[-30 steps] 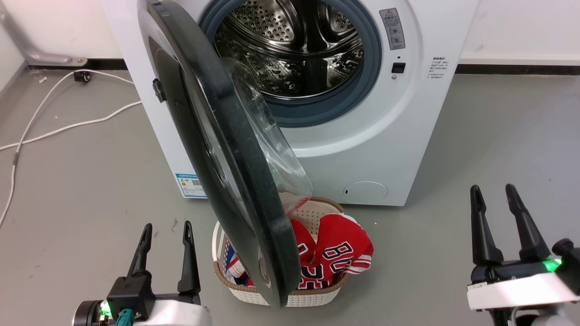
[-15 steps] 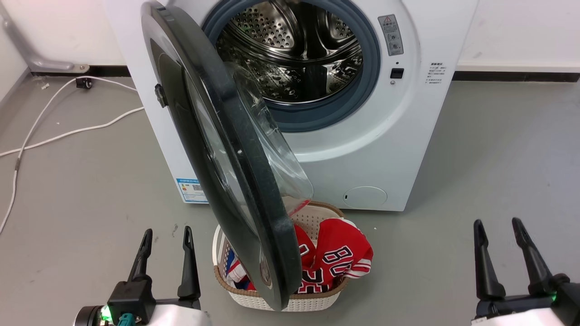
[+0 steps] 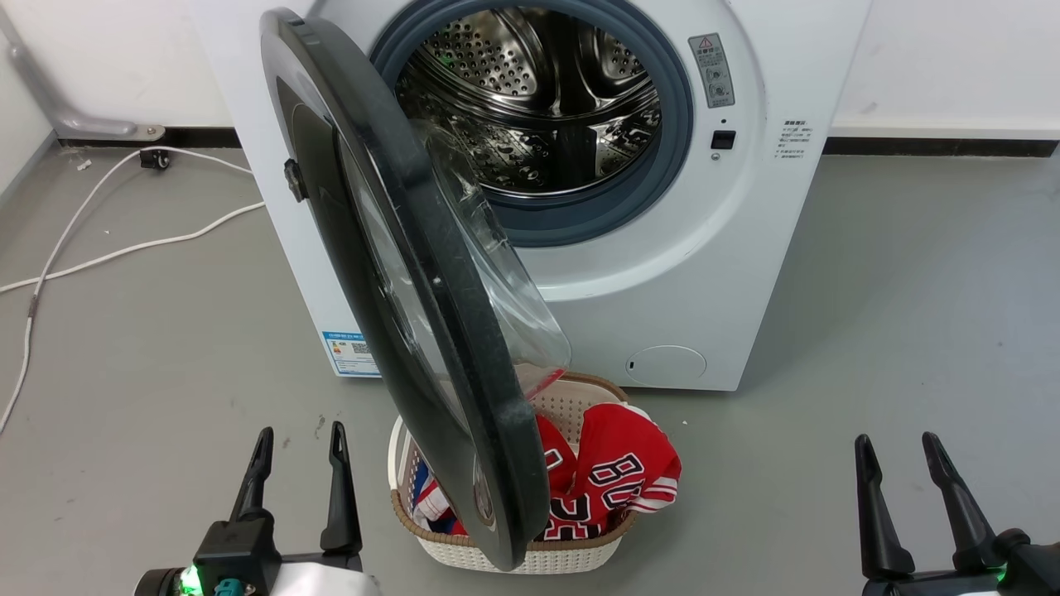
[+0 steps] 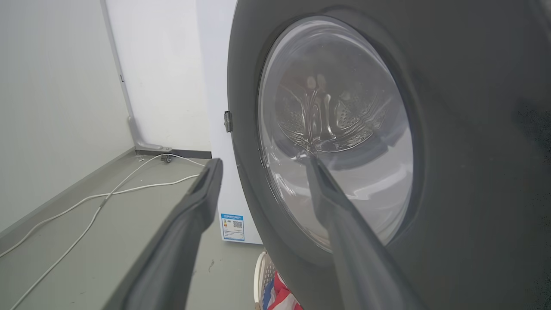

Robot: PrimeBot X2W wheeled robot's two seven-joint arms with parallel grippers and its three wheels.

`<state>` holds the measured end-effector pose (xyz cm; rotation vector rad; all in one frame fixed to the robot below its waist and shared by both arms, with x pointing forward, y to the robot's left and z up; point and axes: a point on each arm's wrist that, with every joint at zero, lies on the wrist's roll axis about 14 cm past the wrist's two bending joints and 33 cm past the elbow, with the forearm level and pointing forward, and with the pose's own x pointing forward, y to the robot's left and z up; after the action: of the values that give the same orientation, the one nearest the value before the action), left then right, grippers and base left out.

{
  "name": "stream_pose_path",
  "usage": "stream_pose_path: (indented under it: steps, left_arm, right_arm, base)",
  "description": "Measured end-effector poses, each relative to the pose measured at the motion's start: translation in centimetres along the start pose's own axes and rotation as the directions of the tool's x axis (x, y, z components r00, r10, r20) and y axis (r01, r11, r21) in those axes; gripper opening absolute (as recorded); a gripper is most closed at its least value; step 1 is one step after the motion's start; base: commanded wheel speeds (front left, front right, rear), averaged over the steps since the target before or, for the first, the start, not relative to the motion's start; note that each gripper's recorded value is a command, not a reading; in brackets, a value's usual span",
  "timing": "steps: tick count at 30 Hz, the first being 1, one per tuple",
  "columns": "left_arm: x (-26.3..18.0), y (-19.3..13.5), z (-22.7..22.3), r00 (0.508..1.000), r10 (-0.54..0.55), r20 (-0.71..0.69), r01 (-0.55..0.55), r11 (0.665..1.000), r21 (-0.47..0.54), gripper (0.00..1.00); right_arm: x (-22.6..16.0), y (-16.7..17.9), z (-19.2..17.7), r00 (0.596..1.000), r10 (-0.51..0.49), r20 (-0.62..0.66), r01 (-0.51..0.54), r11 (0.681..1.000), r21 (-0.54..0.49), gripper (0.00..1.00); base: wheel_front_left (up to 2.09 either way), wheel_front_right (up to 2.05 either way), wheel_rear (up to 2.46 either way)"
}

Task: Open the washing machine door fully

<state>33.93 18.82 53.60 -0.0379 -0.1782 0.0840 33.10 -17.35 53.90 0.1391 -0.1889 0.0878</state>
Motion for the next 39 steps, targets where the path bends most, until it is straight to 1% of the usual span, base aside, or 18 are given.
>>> stream_pose_path:
  steps: [6, 7, 8, 13, 17, 20, 22, 23, 27, 28, 29, 32, 35, 39]
  left_arm:
    - [0.1, 0.4, 0.2, 1.000, 0.018, 0.005, -0.018, 1.000, 0.005, 1.00]
    - [0.2, 0.6, 0.6, 0.999, 0.027, 0.020, -0.027, 1.000, 0.008, 0.66]
    - [0.2, 0.6, 0.6, 0.999, 0.027, 0.020, -0.027, 1.000, 0.008, 0.00]
    - [0.9, 1.3, 3.9, 0.991, 0.048, 0.125, -0.053, 0.998, 0.035, 0.00]
    - [1.9, 1.0, 8.2, 0.965, 0.037, 0.261, -0.051, 0.998, 0.045, 0.00]
    - [2.1, -0.2, 11.2, 0.935, -0.001, 0.354, -0.016, 0.999, 0.047, 0.00]
    - [1.8, -1.7, 13.5, 0.907, -0.039, 0.420, 0.020, 0.999, 0.051, 0.00]
    - [1.6, -3.1, 14.8, 0.885, -0.077, 0.460, 0.060, 0.997, 0.052, 0.00]
    - [0.8, -6.6, 16.6, 0.839, -0.185, 0.512, 0.169, 0.982, 0.078, 0.00]
    - [0.8, -6.6, 16.6, 0.839, -0.185, 0.512, 0.169, 0.982, 0.078, 0.00]
    - [0.4, -8.5, 17.0, 0.816, -0.246, 0.522, 0.233, 0.968, 0.093, 0.00]
    - [-0.4, -11.2, 17.3, 0.783, -0.328, 0.529, 0.325, 0.940, 0.102, 0.00]
    - [-1.3, -13.7, 17.5, 0.744, -0.403, 0.534, 0.409, 0.905, 0.113, 0.00]
    - [-2.3, -16.5, 16.1, 0.719, -0.489, 0.494, 0.507, 0.855, 0.109, 0.00]
  right_arm:
    - [0.0, 0.1, 0.1, 1.000, 0.004, 0.003, -0.004, 1.000, -0.002, 1.00]
    - [0.0, 0.1, 0.1, 1.000, 0.004, 0.002, -0.004, 1.000, -0.002, 1.00]
    - [0.0, 0.1, 0.1, 1.000, 0.004, 0.002, -0.004, 1.000, -0.002, 1.00]
    - [0.1, 0.1, -0.3, 1.000, 0.005, -0.008, -0.005, 1.000, -0.001, 1.00]
    - [0.2, 0.5, -0.5, 1.000, 0.019, -0.014, -0.019, 1.000, -0.011, 1.00]
    - [0.3, 0.6, -0.3, 1.000, 0.020, -0.008, -0.020, 1.000, -0.007, 1.00]
    - [0.3, 0.6, -0.2, 1.000, 0.022, -0.006, -0.022, 1.000, -0.007, 1.00]
    - [0.4, 0.7, -0.2, 1.000, 0.025, -0.006, -0.025, 1.000, -0.006, 1.00]
    - [0.4, 0.8, -0.3, 1.000, 0.028, -0.008, -0.028, 1.000, -0.005, 1.00]
    - [0.4, 0.8, -0.3, 1.000, 0.028, -0.008, -0.028, 1.000, -0.005, 1.00]
    - [0.4, 0.9, -0.4, 0.999, 0.031, -0.011, -0.032, 0.999, -0.009, 1.00]
    - [0.4, 1.0, -0.5, 0.999, 0.034, -0.014, -0.034, 0.999, -0.012, 1.00]
    - [0.4, 1.0, -0.6, 0.999, 0.035, -0.018, -0.036, 0.999, -0.015, 1.00]
    - [0.5, 1.1, -0.8, 0.999, 0.039, -0.025, -0.039, 0.999, -0.017, 1.00]
  base:
    - [0.00, 0.00, 0.00]
    - [0.00, 0.00, 0.00]
    - [0.00, 0.00, 0.00]
    - [0.00, 0.00, 0.00]
    - [0.00, 0.00, 0.00]
    - [0.00, 0.00, 0.00]
    - [0.00, 0.00, 0.00]
    - [0.00, 0.00, 0.00]
    - [0.00, 0.00, 0.00]
    - [0.00, 0.00, 0.00]
    - [0.00, 0.00, 0.00]
    - [0.00, 0.00, 0.00]
    - [0.00, 0.00, 0.00]
    - [0.00, 0.00, 0.00]
